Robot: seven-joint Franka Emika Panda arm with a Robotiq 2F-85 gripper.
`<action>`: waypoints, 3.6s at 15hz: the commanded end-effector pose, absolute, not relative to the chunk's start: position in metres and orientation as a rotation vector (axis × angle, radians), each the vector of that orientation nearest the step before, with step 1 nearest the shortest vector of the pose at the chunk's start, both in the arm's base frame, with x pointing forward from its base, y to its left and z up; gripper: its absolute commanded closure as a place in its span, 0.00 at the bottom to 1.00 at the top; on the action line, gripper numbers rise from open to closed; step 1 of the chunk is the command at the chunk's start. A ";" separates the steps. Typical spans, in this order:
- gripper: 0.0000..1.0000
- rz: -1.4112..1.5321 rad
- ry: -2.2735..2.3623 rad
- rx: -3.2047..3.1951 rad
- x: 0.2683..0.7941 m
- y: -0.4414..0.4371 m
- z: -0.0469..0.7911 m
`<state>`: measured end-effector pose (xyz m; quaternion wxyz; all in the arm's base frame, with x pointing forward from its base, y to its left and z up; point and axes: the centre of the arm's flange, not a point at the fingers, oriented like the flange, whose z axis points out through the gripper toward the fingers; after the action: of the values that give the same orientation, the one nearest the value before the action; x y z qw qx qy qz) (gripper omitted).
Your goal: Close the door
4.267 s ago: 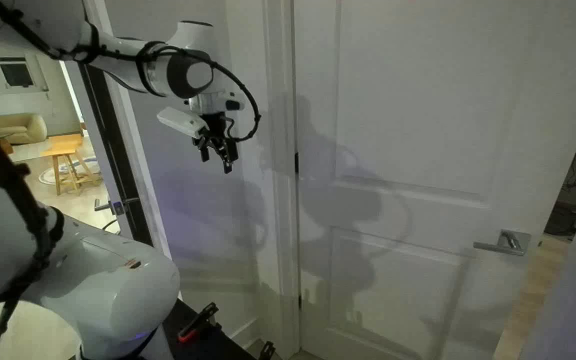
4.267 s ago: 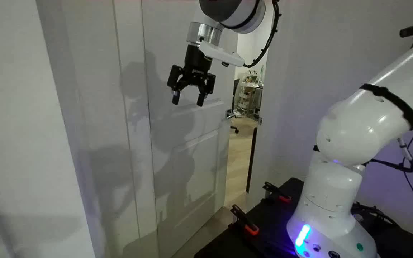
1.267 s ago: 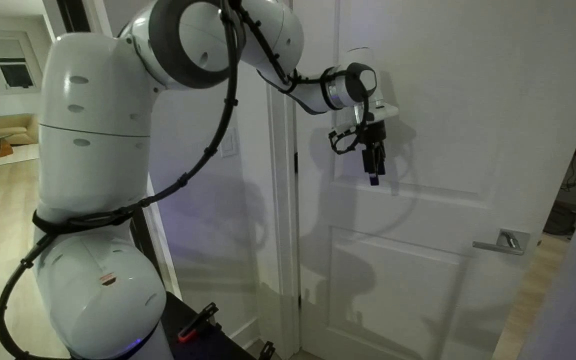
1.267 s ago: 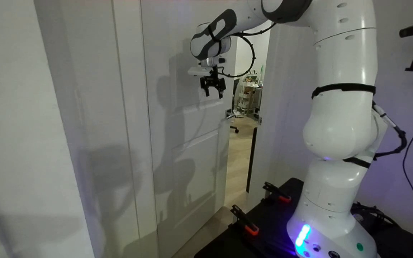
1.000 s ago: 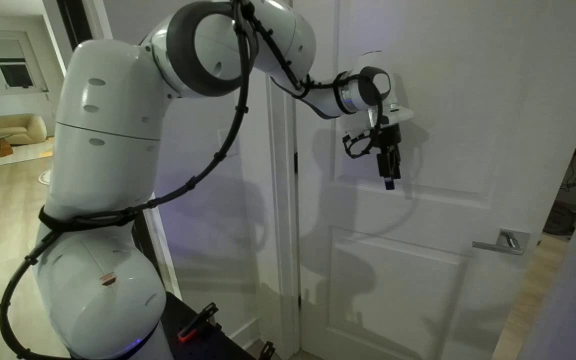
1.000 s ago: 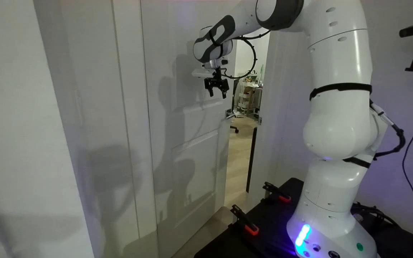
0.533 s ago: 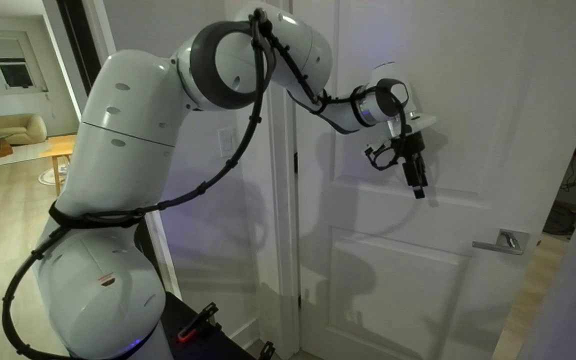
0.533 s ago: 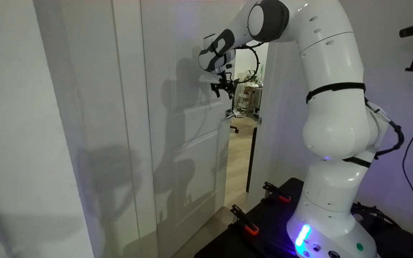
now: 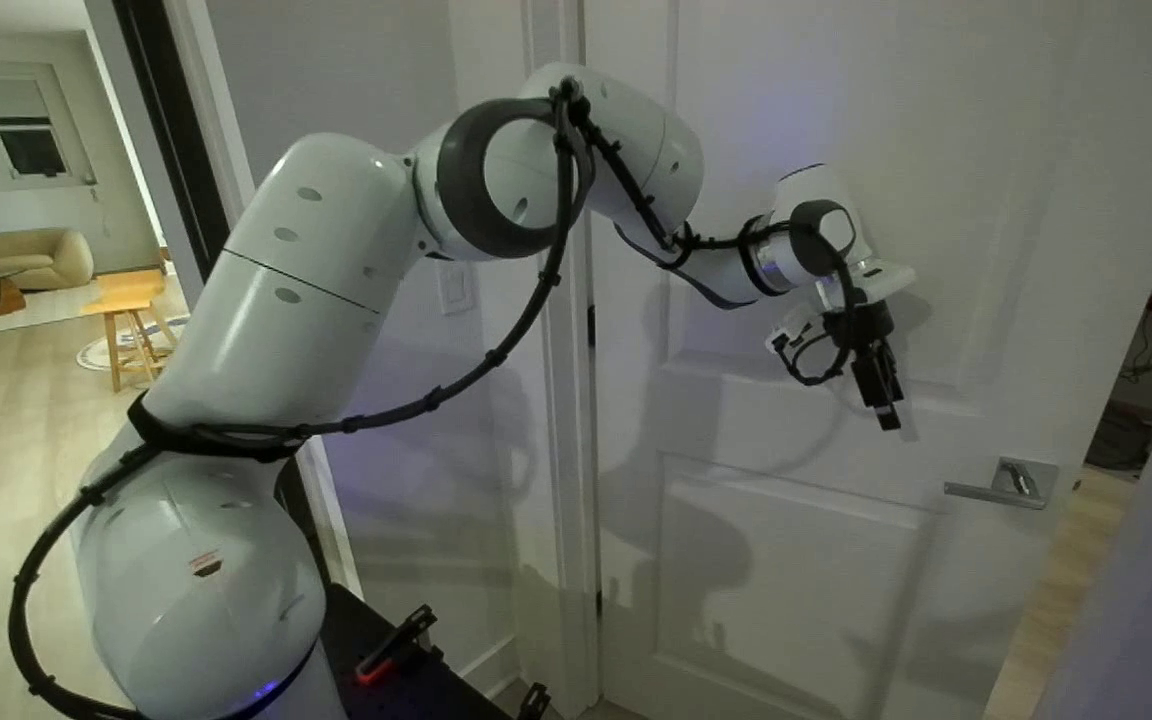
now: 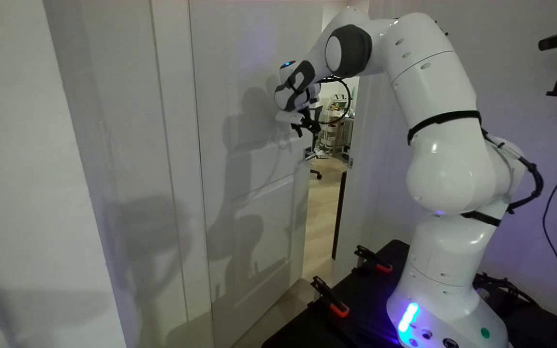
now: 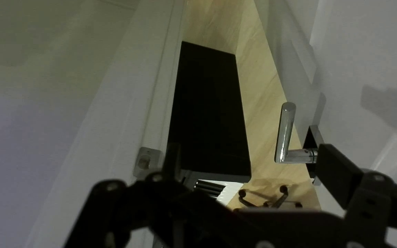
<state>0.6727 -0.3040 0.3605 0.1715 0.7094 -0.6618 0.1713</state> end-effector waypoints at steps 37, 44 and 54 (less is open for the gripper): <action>0.34 0.733 -1.912 2.091 0.750 -0.435 0.189; 0.88 0.788 -1.908 2.069 0.749 -0.437 0.211; 0.95 0.741 -1.893 2.041 0.728 -0.426 0.228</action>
<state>0.7268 -0.4216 0.2080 0.1148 0.7091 -0.6441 0.2630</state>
